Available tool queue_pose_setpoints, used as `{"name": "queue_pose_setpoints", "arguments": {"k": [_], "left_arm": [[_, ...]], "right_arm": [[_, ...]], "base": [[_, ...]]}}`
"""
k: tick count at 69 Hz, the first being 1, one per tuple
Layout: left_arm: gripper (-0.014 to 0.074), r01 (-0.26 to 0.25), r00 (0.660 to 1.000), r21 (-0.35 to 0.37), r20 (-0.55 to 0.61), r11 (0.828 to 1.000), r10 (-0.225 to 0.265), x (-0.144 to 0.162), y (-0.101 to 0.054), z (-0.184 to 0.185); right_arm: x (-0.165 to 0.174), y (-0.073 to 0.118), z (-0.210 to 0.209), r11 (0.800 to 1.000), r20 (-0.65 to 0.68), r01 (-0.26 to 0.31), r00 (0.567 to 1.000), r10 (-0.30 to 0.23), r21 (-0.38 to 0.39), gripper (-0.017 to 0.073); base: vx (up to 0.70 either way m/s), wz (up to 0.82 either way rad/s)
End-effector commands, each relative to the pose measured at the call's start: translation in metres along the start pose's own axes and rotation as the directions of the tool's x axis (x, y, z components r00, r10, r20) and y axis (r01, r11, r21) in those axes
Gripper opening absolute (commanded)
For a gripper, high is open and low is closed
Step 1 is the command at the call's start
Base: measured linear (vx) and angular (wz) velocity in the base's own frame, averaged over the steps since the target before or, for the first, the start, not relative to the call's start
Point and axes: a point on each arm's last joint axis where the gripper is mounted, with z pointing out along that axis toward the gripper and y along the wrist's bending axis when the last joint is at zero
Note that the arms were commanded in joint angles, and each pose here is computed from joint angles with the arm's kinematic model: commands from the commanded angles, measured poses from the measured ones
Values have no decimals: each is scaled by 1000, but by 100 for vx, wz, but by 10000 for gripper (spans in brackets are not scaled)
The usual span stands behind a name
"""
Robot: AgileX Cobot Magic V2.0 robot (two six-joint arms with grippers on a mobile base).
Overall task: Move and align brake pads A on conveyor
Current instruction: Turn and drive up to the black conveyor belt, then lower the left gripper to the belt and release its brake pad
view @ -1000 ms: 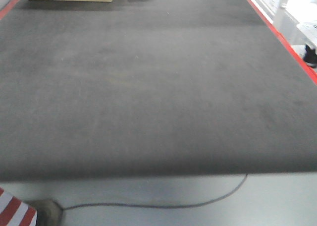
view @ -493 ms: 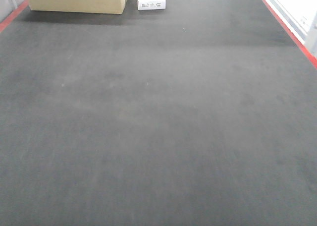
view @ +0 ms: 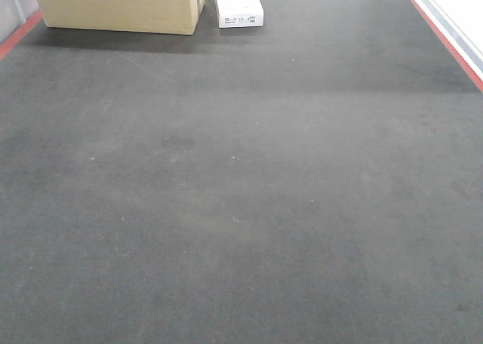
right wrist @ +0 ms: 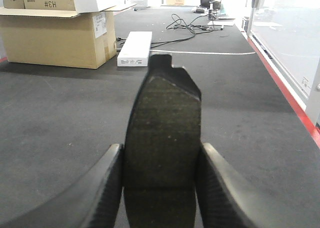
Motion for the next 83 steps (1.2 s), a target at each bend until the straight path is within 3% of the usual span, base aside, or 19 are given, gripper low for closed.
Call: {"name": "queue_pose_setpoints", "arguments": {"k": [1, 57, 69, 83], "left_arm": [[-6, 8, 993, 18, 116, 1000, -10, -17, -2, -5], [-6, 14, 991, 20, 133, 1000, -17, -19, -2, -5], [-5, 137, 988, 16, 72, 990, -138, -26, -2, 4], [-1, 112, 985, -30, -130, 993, -115, -63, -5, 49]], "right_arm": [[-16, 0, -1, 1000, 109, 13, 994, -14, 5, -5], [-16, 0, -1, 1000, 109, 13, 994, -14, 5, -5], [-16, 0, -1, 1000, 109, 13, 994, -14, 5, -5], [-16, 0, -1, 1000, 110, 13, 994, -14, 5, -5]], "base": [[5, 3], [1, 0], [0, 0], [0, 0]]}}
